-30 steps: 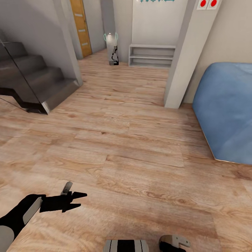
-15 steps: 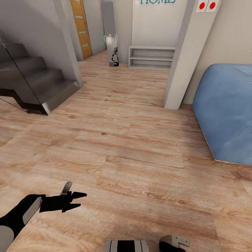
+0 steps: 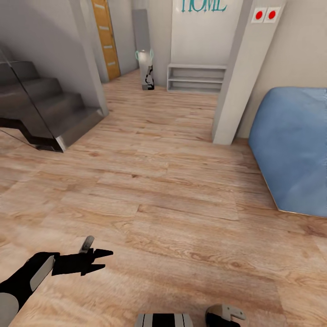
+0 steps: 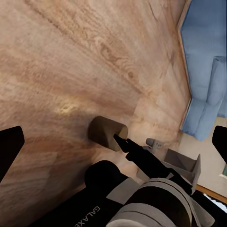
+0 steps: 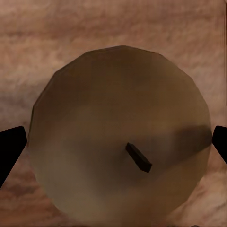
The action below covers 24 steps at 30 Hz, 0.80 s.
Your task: Place each of the two pumpkins and all three candles from the living room inside a cabinet in the living room (use any cabinet), then make sure every cabinet is closed, and position the cauldron so it is next to a table in the living room.
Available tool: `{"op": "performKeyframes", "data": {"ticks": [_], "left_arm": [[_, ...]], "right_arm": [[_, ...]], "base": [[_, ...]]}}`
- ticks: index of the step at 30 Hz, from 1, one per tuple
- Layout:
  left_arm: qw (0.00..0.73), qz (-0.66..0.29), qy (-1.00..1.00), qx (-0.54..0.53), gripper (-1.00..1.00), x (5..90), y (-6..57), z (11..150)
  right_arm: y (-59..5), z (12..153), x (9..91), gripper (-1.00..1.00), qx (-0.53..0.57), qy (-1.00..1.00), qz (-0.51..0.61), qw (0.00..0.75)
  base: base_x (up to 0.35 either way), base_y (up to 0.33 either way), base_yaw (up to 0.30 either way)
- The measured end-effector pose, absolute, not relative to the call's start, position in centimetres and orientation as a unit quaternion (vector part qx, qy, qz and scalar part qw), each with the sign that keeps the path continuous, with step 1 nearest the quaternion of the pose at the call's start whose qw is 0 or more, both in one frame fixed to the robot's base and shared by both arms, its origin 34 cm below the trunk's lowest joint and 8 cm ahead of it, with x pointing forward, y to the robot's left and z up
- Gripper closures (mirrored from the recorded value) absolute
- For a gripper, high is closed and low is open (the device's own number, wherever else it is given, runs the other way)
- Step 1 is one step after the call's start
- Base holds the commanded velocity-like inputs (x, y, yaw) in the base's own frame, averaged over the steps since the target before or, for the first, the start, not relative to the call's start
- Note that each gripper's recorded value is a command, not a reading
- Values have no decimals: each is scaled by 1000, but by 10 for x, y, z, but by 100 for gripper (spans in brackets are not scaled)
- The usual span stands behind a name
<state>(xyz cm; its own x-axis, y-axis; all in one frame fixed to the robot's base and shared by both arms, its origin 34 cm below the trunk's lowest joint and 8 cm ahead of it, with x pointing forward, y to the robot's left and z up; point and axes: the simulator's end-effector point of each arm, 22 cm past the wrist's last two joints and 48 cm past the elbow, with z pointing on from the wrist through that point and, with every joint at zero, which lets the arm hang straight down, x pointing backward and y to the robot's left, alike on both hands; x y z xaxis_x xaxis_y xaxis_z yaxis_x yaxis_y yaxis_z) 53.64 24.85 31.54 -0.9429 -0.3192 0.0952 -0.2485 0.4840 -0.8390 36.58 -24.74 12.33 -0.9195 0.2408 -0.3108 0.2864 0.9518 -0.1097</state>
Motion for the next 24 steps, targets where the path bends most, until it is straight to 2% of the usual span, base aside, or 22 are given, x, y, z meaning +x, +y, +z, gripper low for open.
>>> {"op": "performKeyframes", "data": {"ticks": [17, 24], "left_arm": [[60, -474, 866, -144, -100, 545, 249, 343], [59, -379, 913, -143, -100, 540, 279, 320]], "right_arm": [[-247, 145, 391, 100, 137, 971, -72, 181], [-248, 156, 403, 100, 139, 968, -70, 198]], "base": [[0, 0, 0], [0, 0, 0]]}}
